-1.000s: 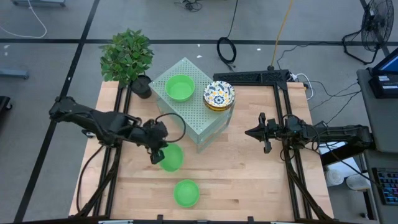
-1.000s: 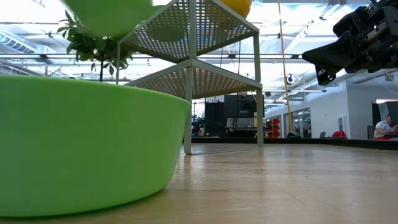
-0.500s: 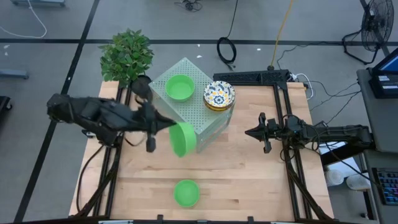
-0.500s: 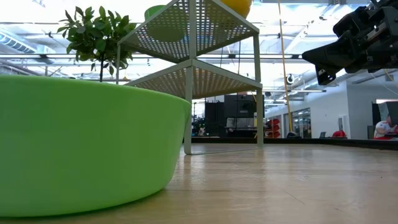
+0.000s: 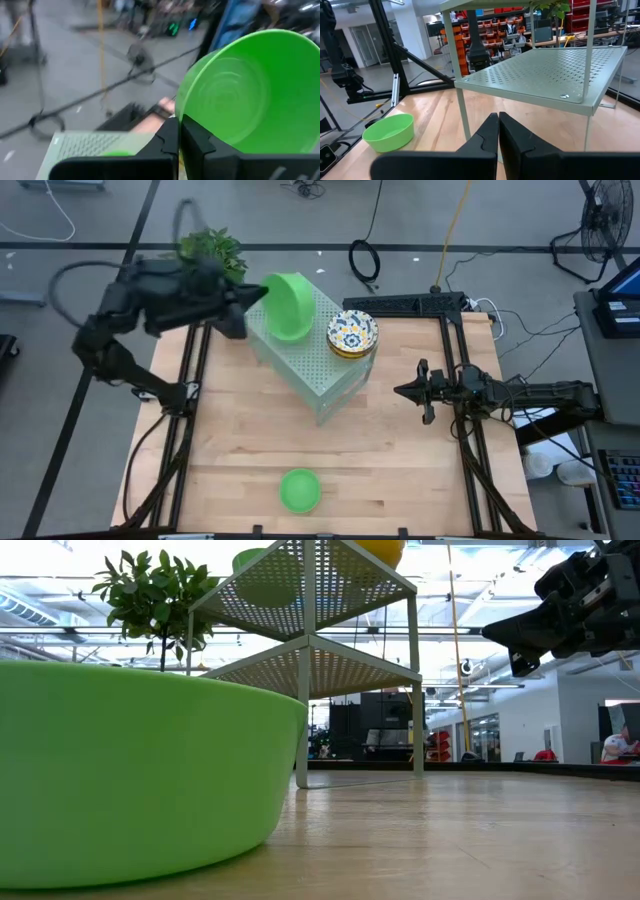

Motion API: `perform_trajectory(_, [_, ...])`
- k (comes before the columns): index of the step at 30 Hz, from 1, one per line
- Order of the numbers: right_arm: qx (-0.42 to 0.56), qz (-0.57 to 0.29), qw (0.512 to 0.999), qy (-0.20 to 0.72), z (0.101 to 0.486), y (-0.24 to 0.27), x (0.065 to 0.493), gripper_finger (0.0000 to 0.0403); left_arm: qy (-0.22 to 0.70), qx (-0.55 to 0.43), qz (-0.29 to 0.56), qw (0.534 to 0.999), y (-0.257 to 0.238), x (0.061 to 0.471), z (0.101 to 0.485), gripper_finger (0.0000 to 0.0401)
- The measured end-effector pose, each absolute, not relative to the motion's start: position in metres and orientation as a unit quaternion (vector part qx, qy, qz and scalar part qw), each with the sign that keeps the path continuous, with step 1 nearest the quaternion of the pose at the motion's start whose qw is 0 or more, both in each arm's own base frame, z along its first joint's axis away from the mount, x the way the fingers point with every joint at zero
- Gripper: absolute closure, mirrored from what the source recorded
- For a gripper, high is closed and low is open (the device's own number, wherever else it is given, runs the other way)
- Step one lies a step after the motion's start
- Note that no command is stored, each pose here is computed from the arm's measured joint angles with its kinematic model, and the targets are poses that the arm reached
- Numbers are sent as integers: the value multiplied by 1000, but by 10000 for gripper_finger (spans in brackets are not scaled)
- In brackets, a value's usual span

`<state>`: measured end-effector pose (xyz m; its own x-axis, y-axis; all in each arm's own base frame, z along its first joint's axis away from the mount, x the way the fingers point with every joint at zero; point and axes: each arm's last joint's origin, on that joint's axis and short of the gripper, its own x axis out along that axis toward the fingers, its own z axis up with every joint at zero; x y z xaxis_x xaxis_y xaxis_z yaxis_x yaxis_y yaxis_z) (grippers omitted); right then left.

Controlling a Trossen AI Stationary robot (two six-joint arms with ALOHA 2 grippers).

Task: Pick & Place Mini bowls
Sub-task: Stack the top green bowl on the green bowl on the shelf

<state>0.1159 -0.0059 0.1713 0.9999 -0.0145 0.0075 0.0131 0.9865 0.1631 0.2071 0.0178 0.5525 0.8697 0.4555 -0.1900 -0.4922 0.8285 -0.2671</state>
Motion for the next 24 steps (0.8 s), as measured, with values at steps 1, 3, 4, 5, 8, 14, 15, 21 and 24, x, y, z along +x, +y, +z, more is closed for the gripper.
perform_trajectory(1, [82,-7,997,-4,171,-6,116,403,71,-162,260,949,23,213,550,398])
perform_trajectory(3, [82,-6,997,-4,171,-6,116,403,93,-170,287,938,34,228,542,398])
perform_trajectory(4, [82,-6,997,-4,171,-6,116,403,109,-170,300,932,40,232,538,398])
perform_trajectory(5, [84,-6,996,-3,171,-6,116,403,129,-170,314,925,47,238,532,399])
perform_trajectory(8, [84,-6,996,-2,171,-6,116,403,170,-187,344,904,67,249,517,399])
perform_trajectory(14, [84,-5,996,-1,171,-6,116,403,245,-230,391,857,100,254,493,399])
perform_trajectory(15, [84,-6,996,0,171,-6,116,403,249,-235,400,850,103,254,491,399])
perform_trajectory(21, [84,-6,996,0,170,-6,116,403,296,-254,430,814,112,247,479,399])
perform_trajectory(24, [84,-6,996,0,170,-6,116,403,318,-266,428,803,110,245,475,396])
